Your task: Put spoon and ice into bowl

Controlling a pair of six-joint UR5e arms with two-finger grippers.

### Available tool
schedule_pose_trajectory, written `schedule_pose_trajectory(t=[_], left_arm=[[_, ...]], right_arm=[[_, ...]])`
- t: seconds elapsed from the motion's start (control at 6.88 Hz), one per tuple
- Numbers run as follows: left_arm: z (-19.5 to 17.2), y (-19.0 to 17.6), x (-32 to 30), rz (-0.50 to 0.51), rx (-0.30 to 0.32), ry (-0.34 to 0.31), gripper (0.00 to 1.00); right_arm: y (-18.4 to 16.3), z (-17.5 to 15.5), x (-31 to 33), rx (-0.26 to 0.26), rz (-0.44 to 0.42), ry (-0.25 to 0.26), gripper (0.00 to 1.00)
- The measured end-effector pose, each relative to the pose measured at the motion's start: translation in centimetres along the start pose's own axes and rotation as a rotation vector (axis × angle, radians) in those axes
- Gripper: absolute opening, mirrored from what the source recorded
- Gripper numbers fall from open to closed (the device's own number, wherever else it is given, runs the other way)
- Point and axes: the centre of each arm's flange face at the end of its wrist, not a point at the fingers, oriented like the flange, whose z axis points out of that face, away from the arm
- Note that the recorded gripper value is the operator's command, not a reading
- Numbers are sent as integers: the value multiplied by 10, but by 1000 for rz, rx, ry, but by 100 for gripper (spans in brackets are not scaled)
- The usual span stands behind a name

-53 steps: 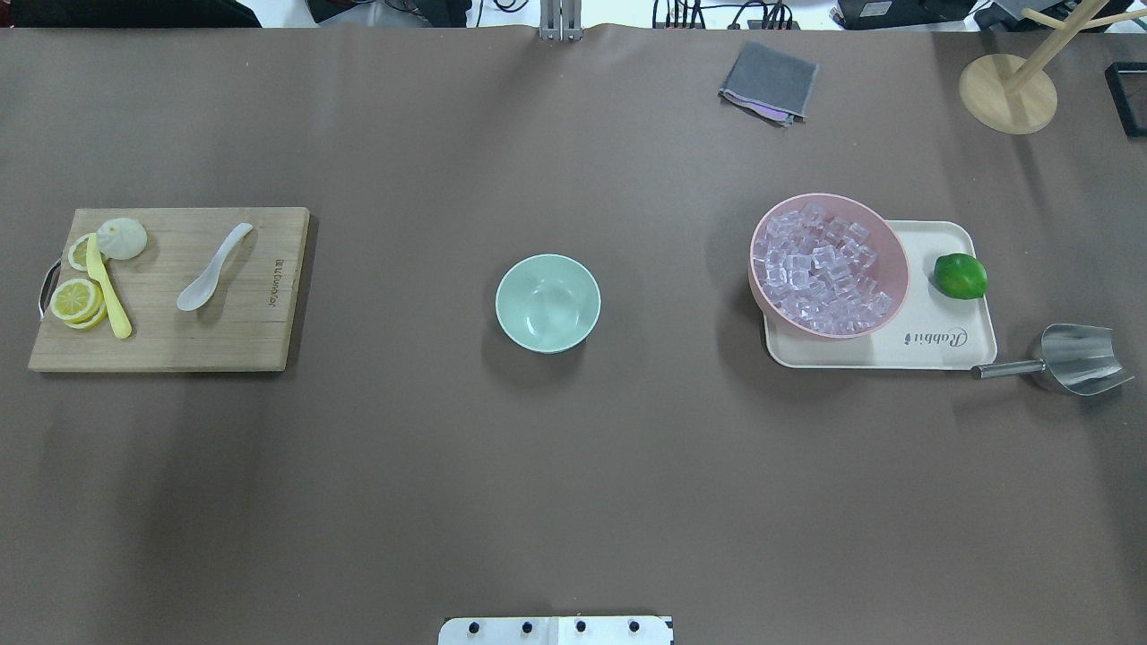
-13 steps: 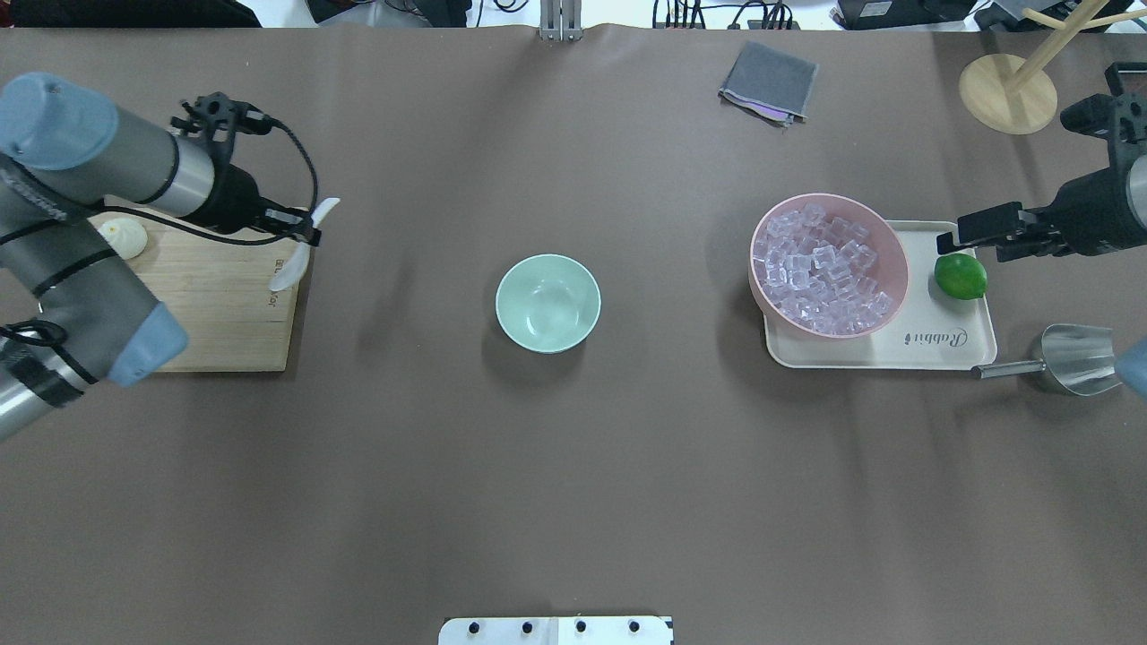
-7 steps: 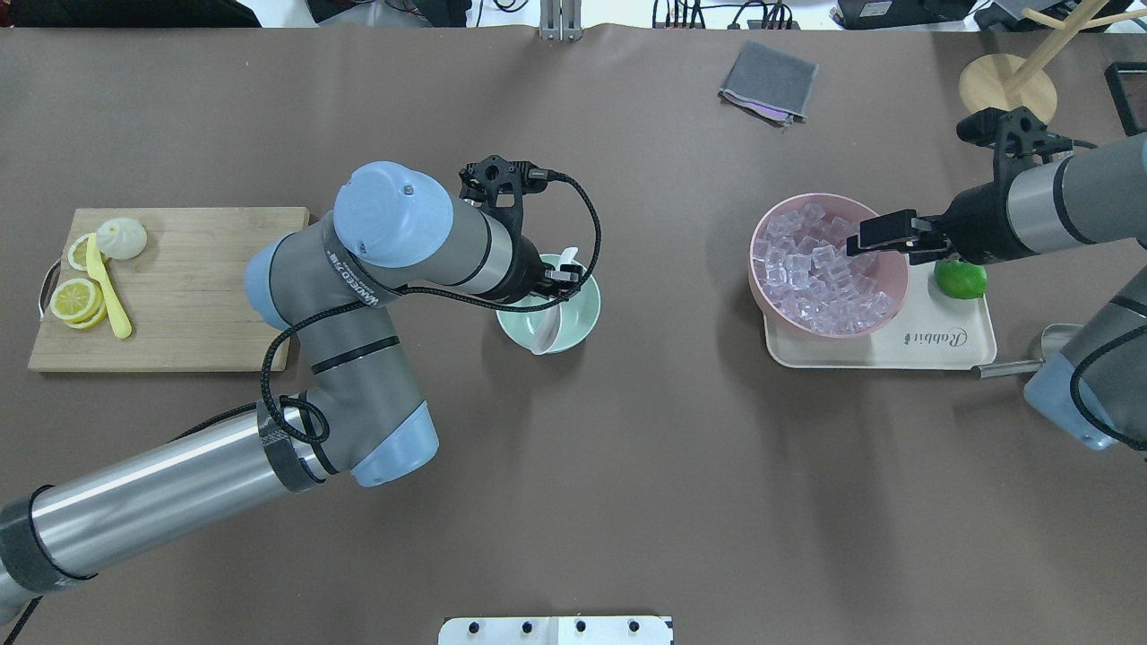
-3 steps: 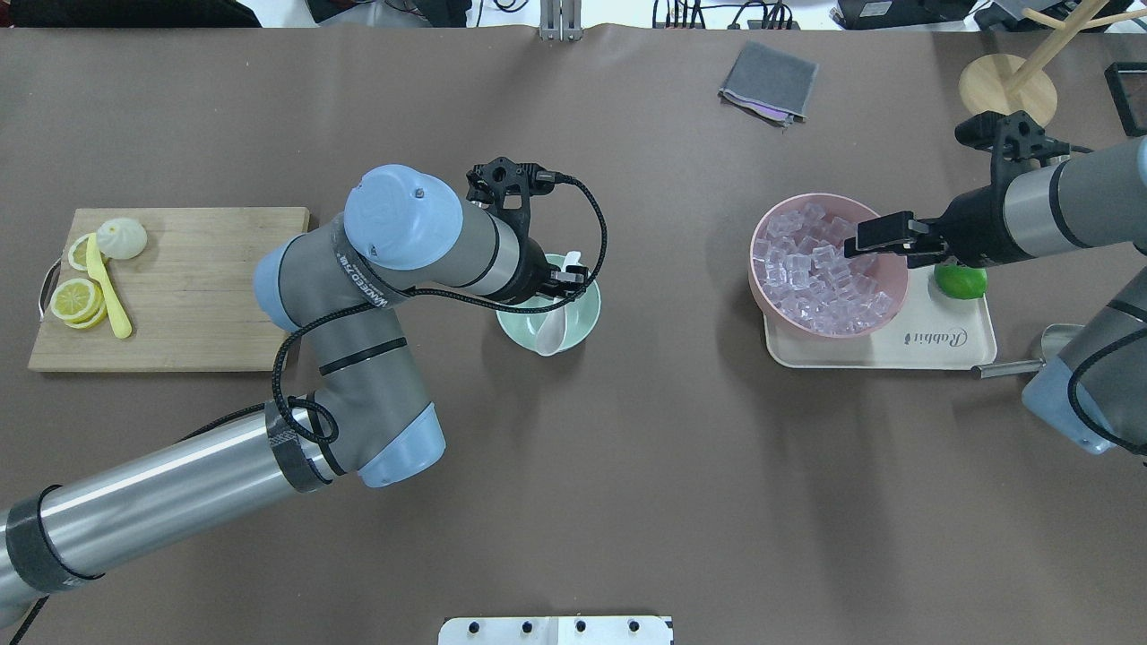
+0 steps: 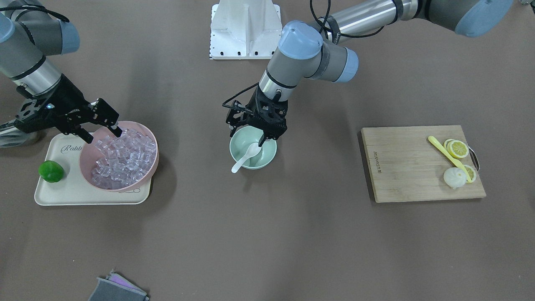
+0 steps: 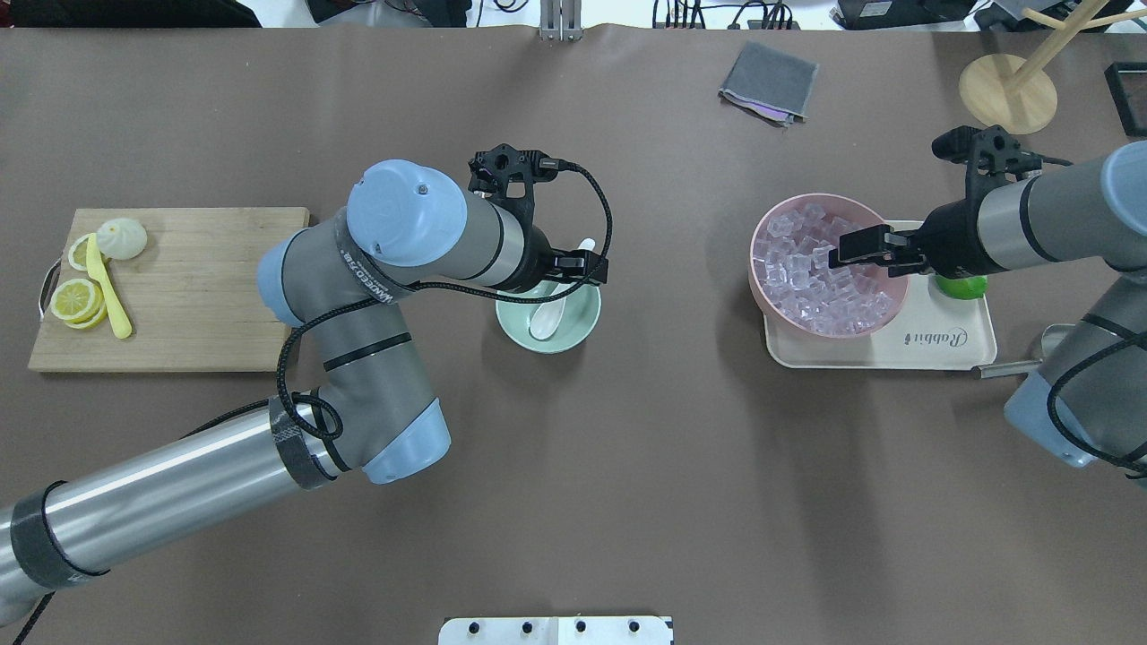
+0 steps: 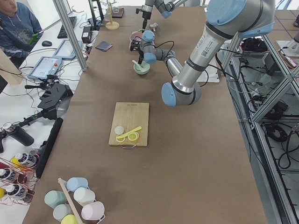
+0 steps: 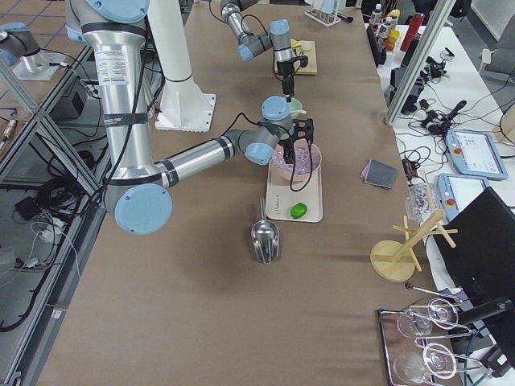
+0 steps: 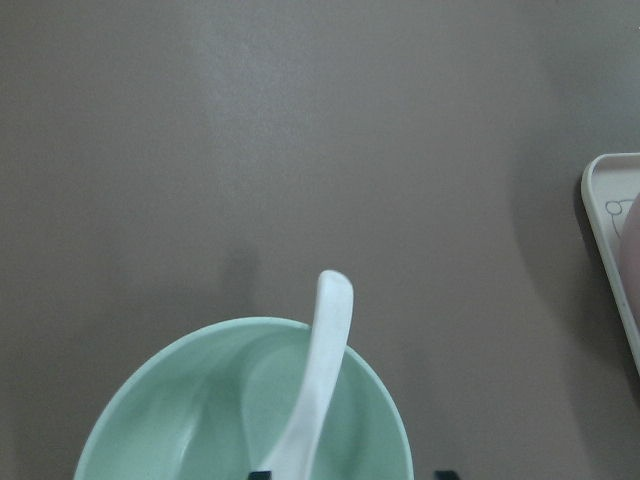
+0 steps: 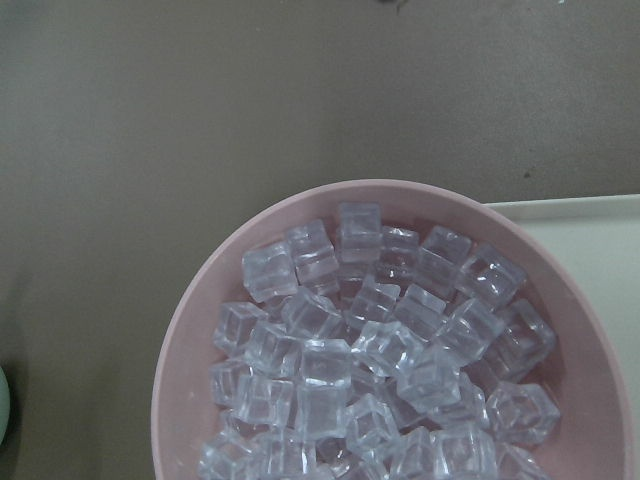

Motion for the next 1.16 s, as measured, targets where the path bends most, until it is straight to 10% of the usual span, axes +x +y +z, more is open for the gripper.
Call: schedule_pose_trajectory(t=[1.16], left_arm=[[-6, -10, -8, -7, 29, -10, 97]], right_arm=[[-21, 58, 11, -6, 104, 77, 77]])
